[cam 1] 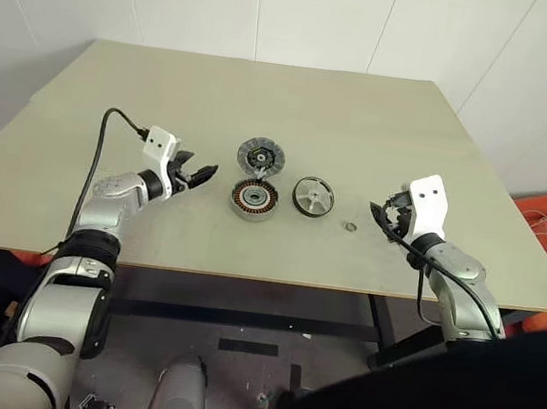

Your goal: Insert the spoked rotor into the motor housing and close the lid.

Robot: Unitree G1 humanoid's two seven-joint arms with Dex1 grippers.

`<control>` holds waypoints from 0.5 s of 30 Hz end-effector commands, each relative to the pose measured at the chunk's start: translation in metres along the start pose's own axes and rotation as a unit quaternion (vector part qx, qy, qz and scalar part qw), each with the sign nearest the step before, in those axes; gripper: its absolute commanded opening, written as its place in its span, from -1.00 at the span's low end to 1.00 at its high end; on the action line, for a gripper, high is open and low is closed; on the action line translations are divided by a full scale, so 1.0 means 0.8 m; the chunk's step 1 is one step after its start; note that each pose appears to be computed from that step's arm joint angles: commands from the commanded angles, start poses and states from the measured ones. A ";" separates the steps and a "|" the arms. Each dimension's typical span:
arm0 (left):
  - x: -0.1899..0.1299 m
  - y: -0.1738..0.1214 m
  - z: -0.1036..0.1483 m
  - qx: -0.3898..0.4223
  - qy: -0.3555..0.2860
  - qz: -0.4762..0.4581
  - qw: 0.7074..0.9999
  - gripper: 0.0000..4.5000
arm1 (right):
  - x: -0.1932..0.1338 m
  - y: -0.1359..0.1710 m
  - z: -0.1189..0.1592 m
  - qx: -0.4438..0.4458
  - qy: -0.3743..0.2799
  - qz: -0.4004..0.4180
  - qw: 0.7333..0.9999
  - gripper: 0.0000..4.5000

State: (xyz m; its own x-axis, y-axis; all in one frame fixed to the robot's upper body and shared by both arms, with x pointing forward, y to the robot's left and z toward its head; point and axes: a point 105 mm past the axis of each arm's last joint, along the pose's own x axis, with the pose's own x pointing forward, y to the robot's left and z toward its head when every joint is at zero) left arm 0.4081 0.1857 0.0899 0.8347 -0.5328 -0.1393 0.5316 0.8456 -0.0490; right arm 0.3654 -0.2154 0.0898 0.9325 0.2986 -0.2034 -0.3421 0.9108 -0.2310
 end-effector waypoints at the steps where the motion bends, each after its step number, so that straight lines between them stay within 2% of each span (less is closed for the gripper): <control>1: -0.002 -0.005 0.021 0.016 -0.023 -0.025 0.999 1.00 | -0.004 -0.005 0.019 0.001 -0.028 0.006 1.000 0.52; 4: -0.003 -0.006 0.021 0.014 -0.024 -0.028 0.999 1.00 | -0.004 -0.005 0.018 0.004 -0.028 0.006 1.000 0.95; 7: -0.002 0.001 0.025 0.021 -0.034 -0.001 0.999 1.00 | -0.002 -0.014 0.017 -0.004 -0.023 -0.022 0.999 0.98; 11: -0.001 -0.004 0.027 0.016 -0.037 -0.013 0.999 1.00 | -0.003 -0.004 0.022 0.019 -0.037 0.007 0.999 0.98; 15: -0.001 -0.004 0.032 0.035 -0.054 -0.005 0.998 1.00 | 0.000 -0.003 0.014 0.006 -0.028 -0.006 1.000 0.98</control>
State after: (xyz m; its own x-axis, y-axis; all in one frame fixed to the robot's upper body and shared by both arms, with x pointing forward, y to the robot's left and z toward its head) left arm 0.4066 0.1839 0.0944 0.8329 -0.5426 -0.1085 0.5430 0.8393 -0.0287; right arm 0.3652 -0.2117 0.0902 0.9302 0.3151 -0.1884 -0.3501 0.9158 -0.1969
